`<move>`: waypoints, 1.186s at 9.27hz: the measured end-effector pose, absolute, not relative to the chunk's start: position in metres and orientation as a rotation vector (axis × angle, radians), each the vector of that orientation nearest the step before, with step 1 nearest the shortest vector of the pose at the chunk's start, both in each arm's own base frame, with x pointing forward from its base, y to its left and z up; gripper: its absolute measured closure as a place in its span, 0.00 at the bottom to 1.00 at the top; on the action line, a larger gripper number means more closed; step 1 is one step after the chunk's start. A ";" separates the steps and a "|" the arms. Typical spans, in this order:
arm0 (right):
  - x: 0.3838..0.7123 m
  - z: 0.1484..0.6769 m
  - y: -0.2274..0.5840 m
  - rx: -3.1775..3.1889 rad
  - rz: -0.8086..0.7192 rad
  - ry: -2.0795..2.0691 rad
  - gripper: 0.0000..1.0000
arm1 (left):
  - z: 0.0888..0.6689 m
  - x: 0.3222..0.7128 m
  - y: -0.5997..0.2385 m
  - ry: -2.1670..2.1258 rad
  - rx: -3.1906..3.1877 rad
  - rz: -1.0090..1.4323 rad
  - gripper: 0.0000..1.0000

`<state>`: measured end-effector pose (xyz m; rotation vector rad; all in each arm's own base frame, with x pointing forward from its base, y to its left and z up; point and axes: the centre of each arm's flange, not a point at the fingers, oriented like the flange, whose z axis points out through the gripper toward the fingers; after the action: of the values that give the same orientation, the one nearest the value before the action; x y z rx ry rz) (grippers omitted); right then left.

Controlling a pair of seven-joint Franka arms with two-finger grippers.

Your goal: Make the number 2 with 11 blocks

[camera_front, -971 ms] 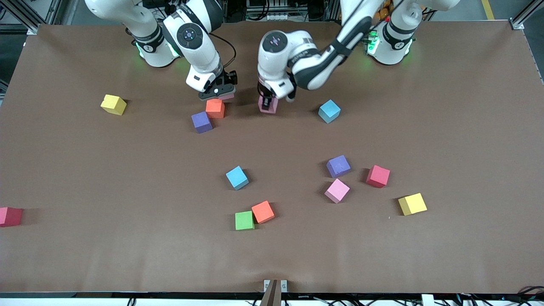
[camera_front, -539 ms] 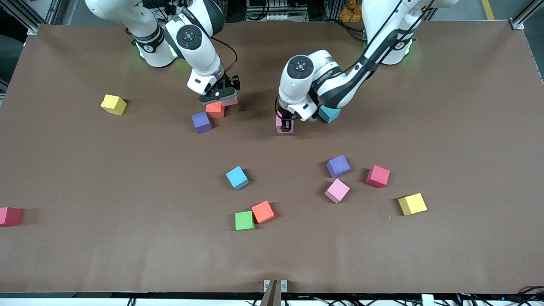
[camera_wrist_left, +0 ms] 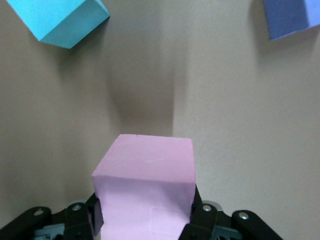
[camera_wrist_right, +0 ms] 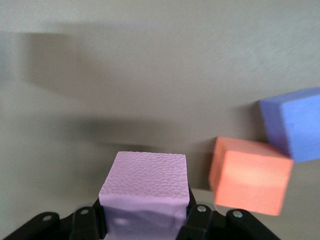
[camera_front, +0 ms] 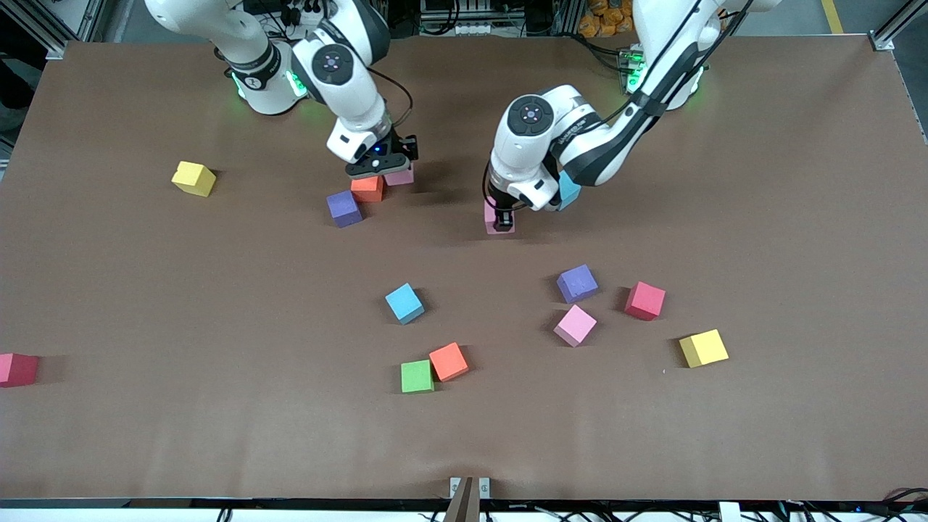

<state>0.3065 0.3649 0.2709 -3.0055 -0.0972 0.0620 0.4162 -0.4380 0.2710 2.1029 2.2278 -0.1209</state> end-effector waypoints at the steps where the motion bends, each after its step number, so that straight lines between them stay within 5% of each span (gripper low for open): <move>1: 0.300 0.268 0.386 -3.003 0.070 -0.009 0.44 | 0.272 0.422 -0.432 2.234 2.093 -0.117 0.37; 6: 0.328 0.246 0.474 -3.080 0.179 0.305 0.44 | 0.271 0.423 -0.428 2.238 2.094 -0.117 0.37; 11: 0.332 0.200 0.479 -3.106 0.165 0.203 0.44 | 0.270 0.438 -0.411 2.284 2.056 -0.111 0.37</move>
<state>0.3317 0.4794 0.1997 -3.1061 0.2033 0.1653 0.4385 -0.4106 0.2698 2.0560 2.2842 -0.1114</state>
